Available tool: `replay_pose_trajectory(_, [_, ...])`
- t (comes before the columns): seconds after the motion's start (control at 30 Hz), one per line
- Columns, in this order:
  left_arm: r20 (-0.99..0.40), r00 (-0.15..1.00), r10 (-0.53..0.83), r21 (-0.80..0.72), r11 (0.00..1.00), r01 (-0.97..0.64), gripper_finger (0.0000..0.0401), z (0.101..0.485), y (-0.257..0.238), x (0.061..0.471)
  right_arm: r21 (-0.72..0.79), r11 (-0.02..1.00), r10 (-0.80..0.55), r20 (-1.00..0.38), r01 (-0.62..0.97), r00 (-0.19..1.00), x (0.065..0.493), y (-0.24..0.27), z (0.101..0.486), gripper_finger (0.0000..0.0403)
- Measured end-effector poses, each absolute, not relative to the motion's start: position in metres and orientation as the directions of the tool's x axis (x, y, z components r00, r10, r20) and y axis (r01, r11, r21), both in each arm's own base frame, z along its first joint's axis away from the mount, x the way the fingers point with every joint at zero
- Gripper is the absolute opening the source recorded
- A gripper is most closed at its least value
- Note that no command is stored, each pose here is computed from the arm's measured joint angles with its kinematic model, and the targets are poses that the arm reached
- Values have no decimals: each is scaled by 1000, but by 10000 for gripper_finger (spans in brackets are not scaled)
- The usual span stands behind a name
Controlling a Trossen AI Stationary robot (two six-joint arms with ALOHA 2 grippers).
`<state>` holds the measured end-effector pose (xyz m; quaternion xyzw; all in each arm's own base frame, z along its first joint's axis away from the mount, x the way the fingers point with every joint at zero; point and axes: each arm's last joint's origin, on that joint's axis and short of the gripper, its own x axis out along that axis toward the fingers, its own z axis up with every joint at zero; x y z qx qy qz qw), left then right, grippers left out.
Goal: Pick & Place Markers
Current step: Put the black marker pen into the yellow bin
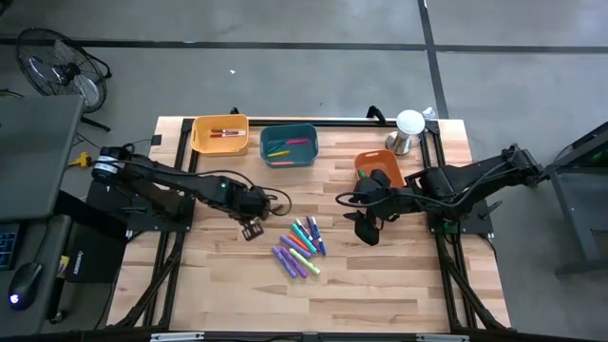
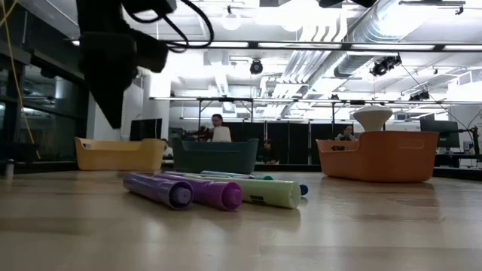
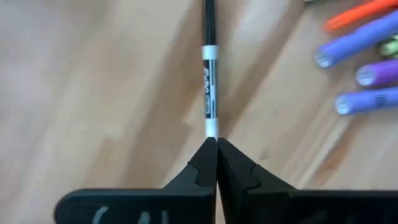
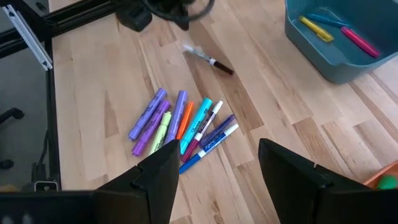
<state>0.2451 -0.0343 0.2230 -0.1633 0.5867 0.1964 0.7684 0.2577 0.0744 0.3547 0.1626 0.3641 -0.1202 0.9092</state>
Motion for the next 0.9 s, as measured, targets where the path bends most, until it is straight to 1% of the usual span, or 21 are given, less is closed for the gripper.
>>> replay_pose_trajectory(0.1, [-959, 225, 174, 35, 857, -515, 4, 235, -29, 231, 202, 919, -107, -699, 339, 707, 258, 74, 355, 206])
replay_pose_trajectory(0.2, [-959, 204, 194, 51, 832, -553, 4, 242, -20, 221, 200, 919, -110, -699, 341, 707, 258, 74, 355, 206])
replay_pose_trajectory(0.3, [-957, 233, 174, 11, 822, -569, 3, 247, -13, 220, 200, 918, -111, -698, 342, 707, 258, 74, 355, 207])
replay_pose_trajectory(0.43, [-961, 235, 146, -7, 836, -549, 2, 248, -14, 219, 201, 917, -113, -697, 344, 709, 258, 74, 355, 206])
replay_pose_trajectory(0.63, [-969, 194, 152, 19, 829, -559, 3, 237, -14, 227, 210, 916, -110, -687, 341, 718, 259, 74, 356, 206])
replay_pose_trajectory(0.7, [-974, 184, 133, 13, 841, -541, 17, 234, -15, 230, 212, 916, -109, -685, 341, 720, 259, 74, 356, 206])
replay_pose_trajectory(0.77, [-979, 173, 110, 4, 855, -518, 43, 230, -16, 234, 216, 915, -108, -681, 340, 725, 259, 75, 357, 206])
replay_pose_trajectory(0.83, [-983, 150, 103, 12, 859, -512, 82, 224, -17, 237, 216, 915, -108, -681, 340, 724, 259, 75, 357, 206])
replay_pose_trajectory(0.9, [-984, 110, 143, 66, 851, -520, 127, 219, -16, 239, 220, 915, -107, -677, 338, 728, 260, 75, 357, 206])
